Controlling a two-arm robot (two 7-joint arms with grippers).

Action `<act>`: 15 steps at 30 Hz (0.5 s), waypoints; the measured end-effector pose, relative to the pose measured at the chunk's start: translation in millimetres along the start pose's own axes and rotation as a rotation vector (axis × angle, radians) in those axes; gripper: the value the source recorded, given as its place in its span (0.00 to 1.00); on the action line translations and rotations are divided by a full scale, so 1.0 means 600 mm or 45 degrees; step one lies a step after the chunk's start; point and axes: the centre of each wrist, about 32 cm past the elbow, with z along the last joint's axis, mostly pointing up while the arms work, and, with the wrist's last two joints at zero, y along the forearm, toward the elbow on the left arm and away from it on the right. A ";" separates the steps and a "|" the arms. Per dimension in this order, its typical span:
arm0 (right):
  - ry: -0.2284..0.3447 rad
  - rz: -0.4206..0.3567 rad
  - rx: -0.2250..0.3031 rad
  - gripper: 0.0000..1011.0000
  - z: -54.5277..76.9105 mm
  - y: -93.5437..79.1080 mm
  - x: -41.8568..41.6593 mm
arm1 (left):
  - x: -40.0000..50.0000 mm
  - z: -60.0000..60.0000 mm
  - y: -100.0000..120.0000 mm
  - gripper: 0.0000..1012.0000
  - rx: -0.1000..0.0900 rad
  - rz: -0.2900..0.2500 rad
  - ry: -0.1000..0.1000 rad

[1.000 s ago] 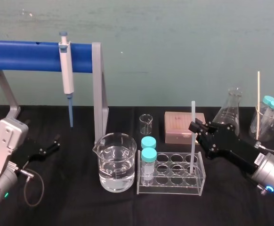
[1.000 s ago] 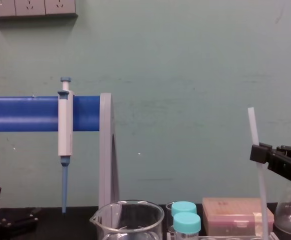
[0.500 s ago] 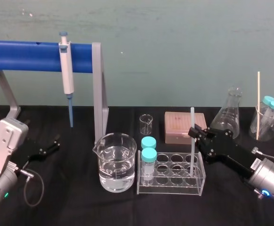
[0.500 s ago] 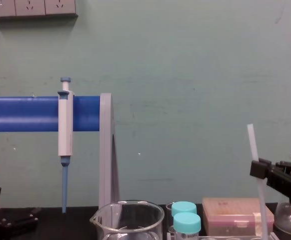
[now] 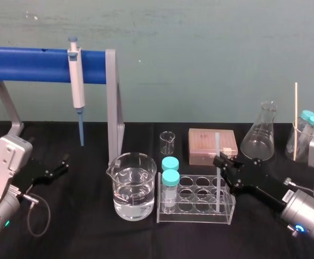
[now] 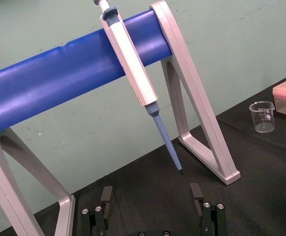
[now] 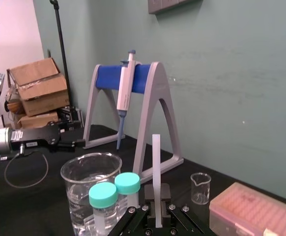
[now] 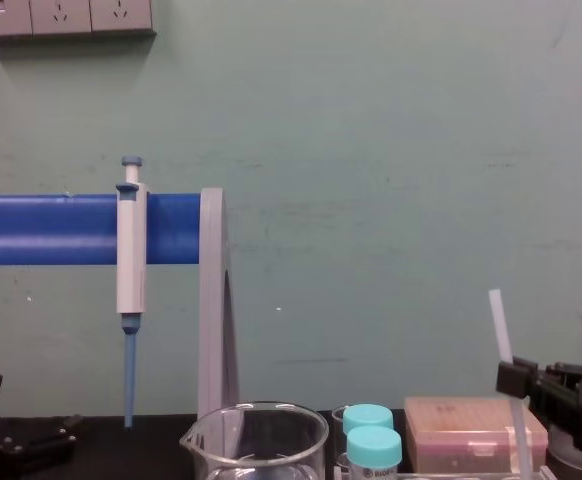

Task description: Pick up the stirring rod with one hand, then place it down.

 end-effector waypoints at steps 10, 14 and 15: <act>-0.004 0.001 -0.039 0.06 -0.006 -0.001 -0.005 | 0.000 0.000 0.000 0.99 0.000 0.000 0.000; -0.003 0.000 -0.038 0.06 -0.006 -0.001 -0.005 | 0.000 0.000 0.000 0.99 0.000 0.000 0.000; -0.002 0.000 -0.037 0.06 -0.005 -0.001 -0.005 | 0.000 0.000 0.000 0.99 0.000 0.000 0.000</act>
